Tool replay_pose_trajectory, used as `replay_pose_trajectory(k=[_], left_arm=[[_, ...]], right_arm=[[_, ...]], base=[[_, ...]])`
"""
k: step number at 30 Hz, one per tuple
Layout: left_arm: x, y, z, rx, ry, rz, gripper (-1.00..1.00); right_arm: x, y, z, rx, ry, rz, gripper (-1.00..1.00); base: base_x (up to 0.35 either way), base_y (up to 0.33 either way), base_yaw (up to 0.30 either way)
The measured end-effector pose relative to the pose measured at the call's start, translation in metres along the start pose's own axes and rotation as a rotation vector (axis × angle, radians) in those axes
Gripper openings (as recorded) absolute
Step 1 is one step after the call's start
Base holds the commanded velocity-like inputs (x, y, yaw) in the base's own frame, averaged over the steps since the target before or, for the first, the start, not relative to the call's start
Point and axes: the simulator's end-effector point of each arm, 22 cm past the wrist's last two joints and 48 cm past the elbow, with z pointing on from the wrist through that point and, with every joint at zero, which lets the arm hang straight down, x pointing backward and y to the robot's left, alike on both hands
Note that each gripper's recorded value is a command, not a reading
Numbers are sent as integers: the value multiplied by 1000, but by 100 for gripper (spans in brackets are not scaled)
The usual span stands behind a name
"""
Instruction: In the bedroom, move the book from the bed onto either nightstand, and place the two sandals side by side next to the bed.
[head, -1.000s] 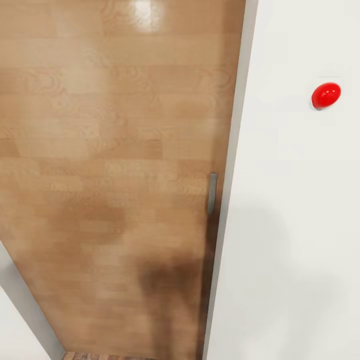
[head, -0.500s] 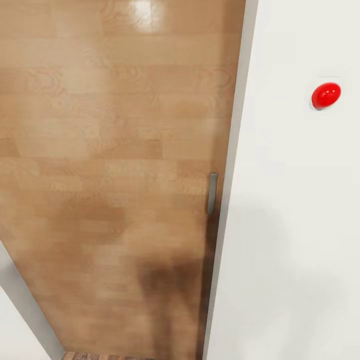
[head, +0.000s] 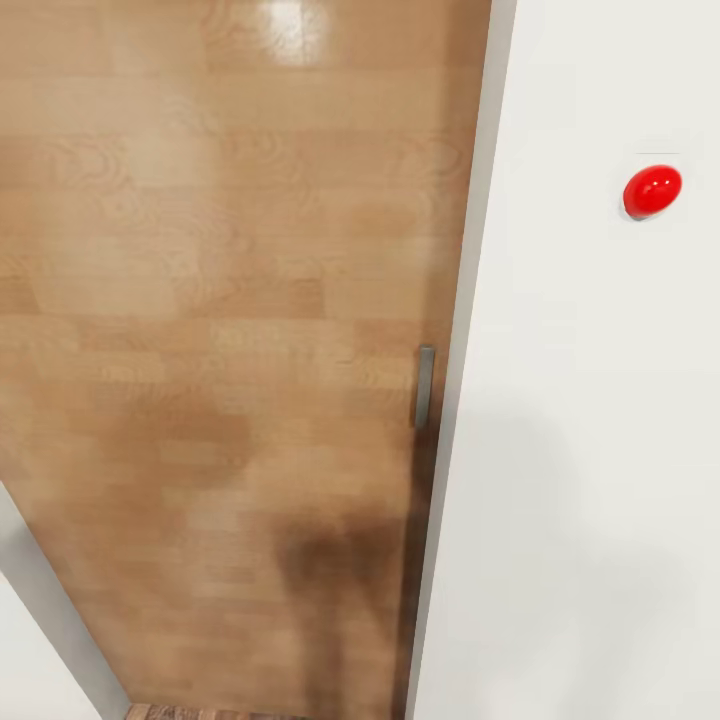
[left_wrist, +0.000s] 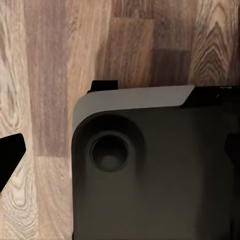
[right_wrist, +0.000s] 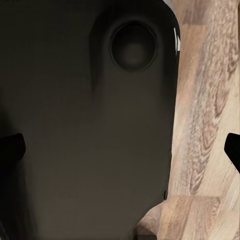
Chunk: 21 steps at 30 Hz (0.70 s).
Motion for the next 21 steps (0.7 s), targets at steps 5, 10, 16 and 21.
replay_pose_trajectory(k=[5, 10, 16, 21], left_arm=[[-20, 0, 0, -2, -56, 3, 100], [-166, -11, -27, 9, -413, -3, 100], [-189, -13, -36, 13, -466, -5, 100], [-167, -10, -28, 11, -426, -10, 100]], right_arm=[[-19, -3, 0, 5, -54, 1, 100], [-120, -5, -18, 9, -377, 0, 100], [-150, -6, -29, 10, -478, 1, 100], [-155, -7, -31, 11, -495, 1, 100]], base=[[0, 0, 0], [0, 0, 0], [0, 0, 0], [0, 0, 0]])
